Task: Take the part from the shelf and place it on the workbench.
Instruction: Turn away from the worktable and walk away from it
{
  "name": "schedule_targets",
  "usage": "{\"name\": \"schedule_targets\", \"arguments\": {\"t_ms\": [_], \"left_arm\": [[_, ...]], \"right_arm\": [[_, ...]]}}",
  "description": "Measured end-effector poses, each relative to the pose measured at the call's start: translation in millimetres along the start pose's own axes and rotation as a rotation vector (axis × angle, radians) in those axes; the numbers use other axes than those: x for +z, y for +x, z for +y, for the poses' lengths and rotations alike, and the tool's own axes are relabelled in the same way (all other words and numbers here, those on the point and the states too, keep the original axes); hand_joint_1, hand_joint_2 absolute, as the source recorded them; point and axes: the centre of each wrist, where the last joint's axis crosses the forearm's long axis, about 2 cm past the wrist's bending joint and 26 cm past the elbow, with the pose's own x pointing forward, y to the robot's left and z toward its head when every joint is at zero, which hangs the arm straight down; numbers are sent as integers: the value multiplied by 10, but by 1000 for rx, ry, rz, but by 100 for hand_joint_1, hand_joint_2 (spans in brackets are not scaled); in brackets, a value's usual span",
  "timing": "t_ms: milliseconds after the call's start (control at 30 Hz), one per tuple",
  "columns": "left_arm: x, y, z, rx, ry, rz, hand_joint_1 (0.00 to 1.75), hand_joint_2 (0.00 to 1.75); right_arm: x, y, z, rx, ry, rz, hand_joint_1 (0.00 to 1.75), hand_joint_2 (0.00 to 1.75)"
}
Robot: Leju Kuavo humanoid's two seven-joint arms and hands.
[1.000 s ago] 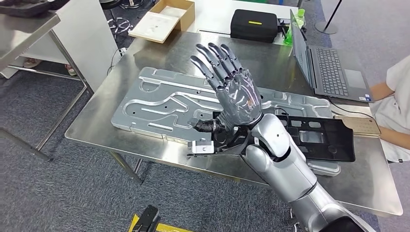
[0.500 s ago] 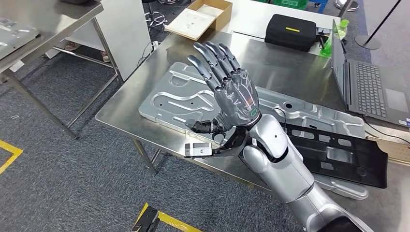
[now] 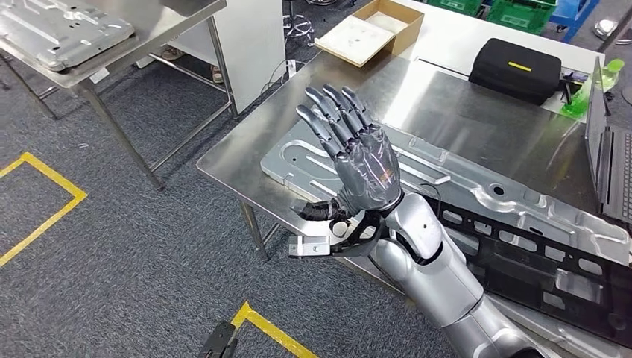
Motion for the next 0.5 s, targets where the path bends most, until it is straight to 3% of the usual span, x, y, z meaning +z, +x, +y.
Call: {"name": "schedule_targets", "arguments": {"t_ms": [500], "left_arm": [[33,-100,77,47,-1,48,0,0]], "right_arm": [[-34,15,17,-15,-22,-3,0,0]]}}
